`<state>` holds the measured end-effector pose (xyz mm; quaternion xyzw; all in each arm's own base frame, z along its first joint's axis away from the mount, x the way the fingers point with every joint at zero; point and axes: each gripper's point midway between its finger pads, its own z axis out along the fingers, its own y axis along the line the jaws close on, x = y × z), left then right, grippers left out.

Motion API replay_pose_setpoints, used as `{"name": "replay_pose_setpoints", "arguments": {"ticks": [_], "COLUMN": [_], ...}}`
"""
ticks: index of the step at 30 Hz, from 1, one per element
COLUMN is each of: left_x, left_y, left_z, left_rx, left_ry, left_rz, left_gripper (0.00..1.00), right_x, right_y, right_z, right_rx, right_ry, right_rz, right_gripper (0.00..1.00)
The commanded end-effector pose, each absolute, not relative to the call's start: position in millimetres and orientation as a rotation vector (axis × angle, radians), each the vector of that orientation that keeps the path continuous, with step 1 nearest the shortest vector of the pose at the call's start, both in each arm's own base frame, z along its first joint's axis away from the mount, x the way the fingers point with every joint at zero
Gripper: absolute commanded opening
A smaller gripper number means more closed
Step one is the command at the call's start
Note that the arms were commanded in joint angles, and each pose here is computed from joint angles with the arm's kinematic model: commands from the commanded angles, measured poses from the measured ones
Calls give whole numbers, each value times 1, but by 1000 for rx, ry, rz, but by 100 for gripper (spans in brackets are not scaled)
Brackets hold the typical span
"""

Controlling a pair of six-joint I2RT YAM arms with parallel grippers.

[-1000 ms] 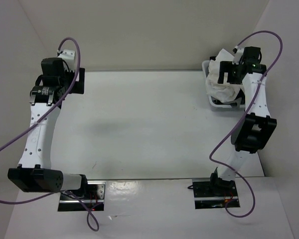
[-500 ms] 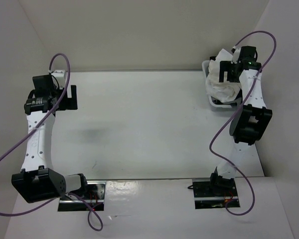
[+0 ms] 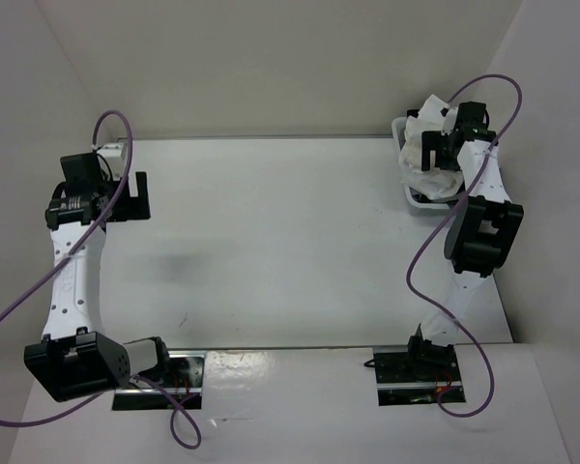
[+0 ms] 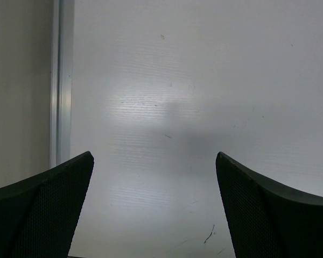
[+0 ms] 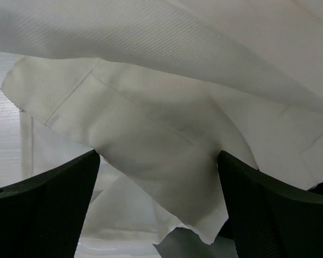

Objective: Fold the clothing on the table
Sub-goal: Grab the skirt from the pile, then move the skirt to the center of the board

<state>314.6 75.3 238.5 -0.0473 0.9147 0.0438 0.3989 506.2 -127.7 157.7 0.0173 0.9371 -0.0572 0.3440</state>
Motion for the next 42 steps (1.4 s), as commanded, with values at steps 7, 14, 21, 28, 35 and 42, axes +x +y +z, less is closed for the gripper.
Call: {"name": "replay_pose_setpoints", "arguments": {"ticks": [7,14,21,28,35,42], "left_x": [308,301,302,298,294,273], "left_y": [75,73,74,71,66,59], "left_z": [241,231,235,249,253,250], "left_rx": [-140,-142,-131,-92,-81,-60], "left_ry": [2286,2306,2298,2294,2280,2254], "left_rz": [98,93,100,93,75,75], "left_gripper": [100,100,100,100,100,100], "right_x": [516,521,494,409,378,402], "right_y": [-138,-141,-83,83,131,84], "right_z": [155,230,415,484,410,302], "right_rx": [41,42,-111,-599,-745,-573], "right_ry": [2402,2256,1886,1637,1754,2043], "right_rz": [-187,-233,-160,339,459,30], "right_gripper": [33,0,0,0,99,99]}}
